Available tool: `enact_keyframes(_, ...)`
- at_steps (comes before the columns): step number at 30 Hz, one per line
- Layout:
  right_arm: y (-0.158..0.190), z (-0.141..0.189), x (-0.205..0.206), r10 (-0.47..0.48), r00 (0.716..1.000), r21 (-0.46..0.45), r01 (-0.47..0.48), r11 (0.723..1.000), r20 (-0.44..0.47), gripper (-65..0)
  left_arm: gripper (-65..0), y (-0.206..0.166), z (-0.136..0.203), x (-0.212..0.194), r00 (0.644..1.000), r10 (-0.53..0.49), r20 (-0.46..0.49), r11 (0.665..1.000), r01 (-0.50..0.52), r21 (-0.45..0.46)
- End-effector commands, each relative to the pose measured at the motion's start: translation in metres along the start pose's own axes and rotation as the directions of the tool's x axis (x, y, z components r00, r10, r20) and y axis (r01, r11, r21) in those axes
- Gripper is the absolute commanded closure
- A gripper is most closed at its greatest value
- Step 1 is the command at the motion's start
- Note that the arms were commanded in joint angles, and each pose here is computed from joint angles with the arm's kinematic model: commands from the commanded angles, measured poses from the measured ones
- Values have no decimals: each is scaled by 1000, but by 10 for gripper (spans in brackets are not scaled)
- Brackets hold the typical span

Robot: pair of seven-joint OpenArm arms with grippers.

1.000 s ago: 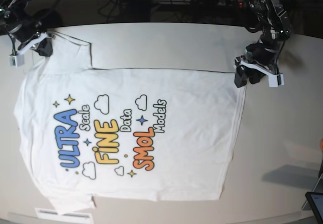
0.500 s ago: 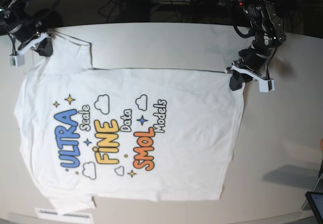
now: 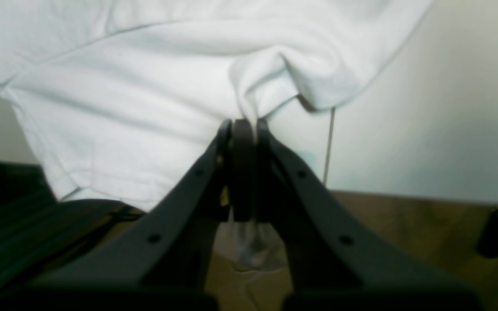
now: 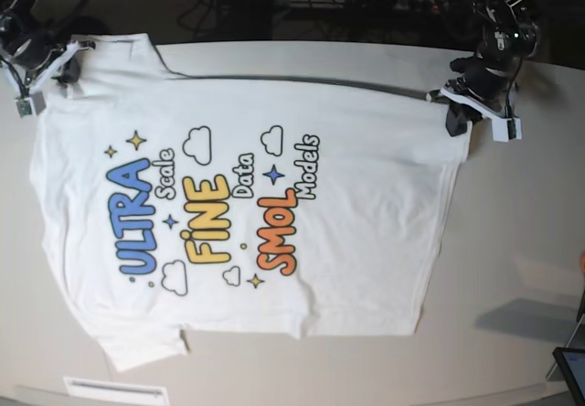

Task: Fold the T-shirt properly
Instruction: 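Lift and drag the shoulder edge toward the hem with both grippers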

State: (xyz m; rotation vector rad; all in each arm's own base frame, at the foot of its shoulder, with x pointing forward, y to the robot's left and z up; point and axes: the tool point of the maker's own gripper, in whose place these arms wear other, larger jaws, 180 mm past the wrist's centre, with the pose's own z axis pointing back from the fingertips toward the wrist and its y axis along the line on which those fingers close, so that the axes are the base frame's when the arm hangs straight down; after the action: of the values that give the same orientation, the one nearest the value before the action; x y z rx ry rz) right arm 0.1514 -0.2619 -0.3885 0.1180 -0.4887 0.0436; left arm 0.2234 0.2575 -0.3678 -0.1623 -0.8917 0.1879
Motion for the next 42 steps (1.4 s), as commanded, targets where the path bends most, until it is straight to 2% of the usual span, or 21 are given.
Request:
enact_keyframes(1,-2,7,17,42,998,-17,-41,999,43,-3,0,-1,7,15,999,-24,38,1000,24,2)
enact_keyframes(5,0,12,41,112,991,-31,-110,993,79,-3,0,9,23,20,1000,-20,9,998,20,56)
enact_keyframes(10,-8,15,69,149,984,-60,-144,988,99,-3,0,19,26,42,997,2,76,995,-10,95)
enact_keyframes(13,-14,19,91,169,977,-83,-159,984,129,-3,0,18,22,51,997,4,77,996,-11,92)
enact_keyframes(16,-13,18,104,172,973,-81,-161,984,155,-3,0,23,20,56,997,40,64,993,-46,106)
enact_keyframes(19,-6,7,115,213,966,-46,-208,977,148,-3,0,27,18,65,991,95,91,987,-106,120)
enact_keyframes(31,-11,-17,141,183,971,17,-188,982,152,-3,0,31,-18,59,969,239,58,968,-243,69)
enact_keyframes(35,-10,-24,147,187,970,36,-195,980,155,-3,0,27,-22,67,966,247,75,967,-251,50)
enact_keyframes(42,-6,-37,160,161,971,79,-177,981,177,-3,0,23,-33,91,933,339,125,938,-345,31)
